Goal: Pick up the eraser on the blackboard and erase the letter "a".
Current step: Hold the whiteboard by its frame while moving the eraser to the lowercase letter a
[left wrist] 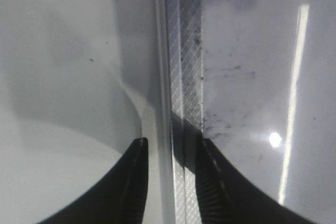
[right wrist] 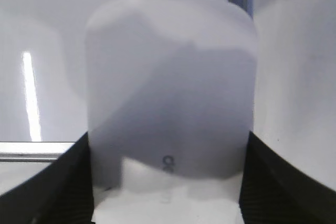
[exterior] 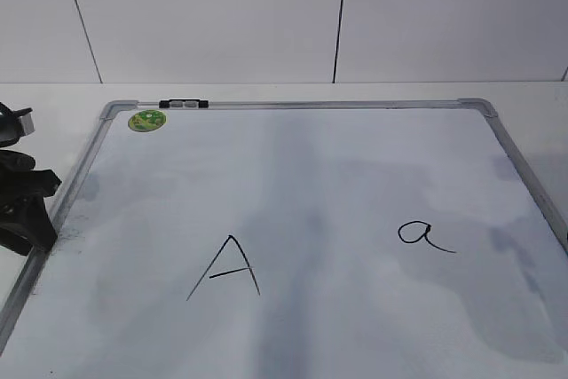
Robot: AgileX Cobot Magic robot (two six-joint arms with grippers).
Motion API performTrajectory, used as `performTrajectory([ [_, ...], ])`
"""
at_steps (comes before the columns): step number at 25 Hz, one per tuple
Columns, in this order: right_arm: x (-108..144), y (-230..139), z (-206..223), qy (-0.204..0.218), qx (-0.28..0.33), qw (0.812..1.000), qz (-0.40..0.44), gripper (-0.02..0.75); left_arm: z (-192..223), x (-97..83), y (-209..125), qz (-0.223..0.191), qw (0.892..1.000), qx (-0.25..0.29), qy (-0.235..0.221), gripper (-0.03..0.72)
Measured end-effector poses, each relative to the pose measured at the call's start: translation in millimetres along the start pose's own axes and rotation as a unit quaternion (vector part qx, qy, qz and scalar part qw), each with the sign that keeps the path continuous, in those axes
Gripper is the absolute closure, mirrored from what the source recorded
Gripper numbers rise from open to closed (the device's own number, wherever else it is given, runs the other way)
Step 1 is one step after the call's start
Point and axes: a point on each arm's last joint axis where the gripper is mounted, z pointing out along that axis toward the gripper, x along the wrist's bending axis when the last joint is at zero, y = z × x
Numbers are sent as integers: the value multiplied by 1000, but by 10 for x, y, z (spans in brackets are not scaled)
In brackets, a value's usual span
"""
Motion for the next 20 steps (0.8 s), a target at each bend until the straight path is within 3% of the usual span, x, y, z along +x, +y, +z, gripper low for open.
performTrajectory([
  [12, 0, 1, 0, 0, 0, 1000, 0, 199, 15, 4, 17, -1, 1000, 0, -1, 627],
  [20, 19, 2, -1, 11, -1, 1000, -9, 199, 15, 6, 17, 0, 1000, 0, 0, 639],
])
